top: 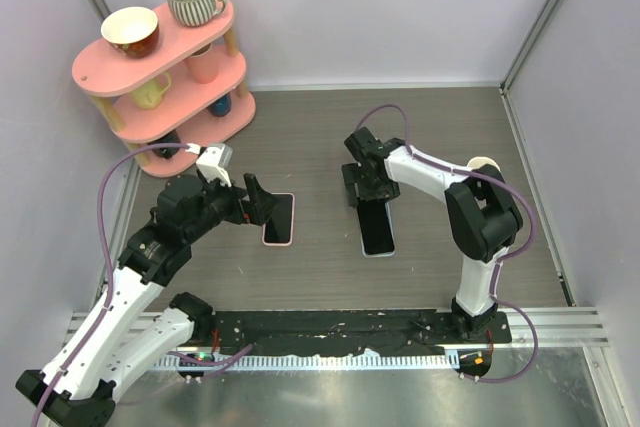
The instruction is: Put the phone into the phone case
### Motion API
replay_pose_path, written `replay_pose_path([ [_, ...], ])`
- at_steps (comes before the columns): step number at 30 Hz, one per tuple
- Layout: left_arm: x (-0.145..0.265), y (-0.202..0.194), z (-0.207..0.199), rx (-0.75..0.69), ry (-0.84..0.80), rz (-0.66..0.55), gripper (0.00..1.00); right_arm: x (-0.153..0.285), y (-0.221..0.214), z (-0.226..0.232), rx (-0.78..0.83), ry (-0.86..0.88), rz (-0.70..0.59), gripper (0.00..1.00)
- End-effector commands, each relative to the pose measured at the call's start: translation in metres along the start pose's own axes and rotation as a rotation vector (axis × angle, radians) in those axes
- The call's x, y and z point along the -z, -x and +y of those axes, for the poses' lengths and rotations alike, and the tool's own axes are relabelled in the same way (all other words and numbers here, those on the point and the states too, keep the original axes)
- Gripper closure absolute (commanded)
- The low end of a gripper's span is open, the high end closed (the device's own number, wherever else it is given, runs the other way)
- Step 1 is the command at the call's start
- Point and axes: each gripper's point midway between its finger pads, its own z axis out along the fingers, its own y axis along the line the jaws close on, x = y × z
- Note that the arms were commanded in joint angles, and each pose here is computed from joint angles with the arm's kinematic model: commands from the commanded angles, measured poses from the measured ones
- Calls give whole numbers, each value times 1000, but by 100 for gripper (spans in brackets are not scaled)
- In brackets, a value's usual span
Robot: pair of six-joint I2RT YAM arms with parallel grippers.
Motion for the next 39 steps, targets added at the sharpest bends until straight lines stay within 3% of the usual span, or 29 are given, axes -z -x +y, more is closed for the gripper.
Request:
replay_pose_path([
  [1,1,5,-2,-11,-8,-22,0,21,34,-5,-94,4,-121,78],
  [10,1,4,-2,-9,-11,-17,0,13,31,-9,-134,-12,-106,60],
  [13,1,4,-3,-9,-13,-18,0,16,33,-10,-146,-15,-115,41],
  [21,-2,1,-5,-13,-31,0,0,26,35,-10,-155,1,-128,30],
  [22,-3,1,-5,-12,-31,2,0,27,34,-9,-155,8,-125,23],
  [39,-5,-1,-1,-4,-9,0,0,18,23,-6,-107,31,-88,9],
])
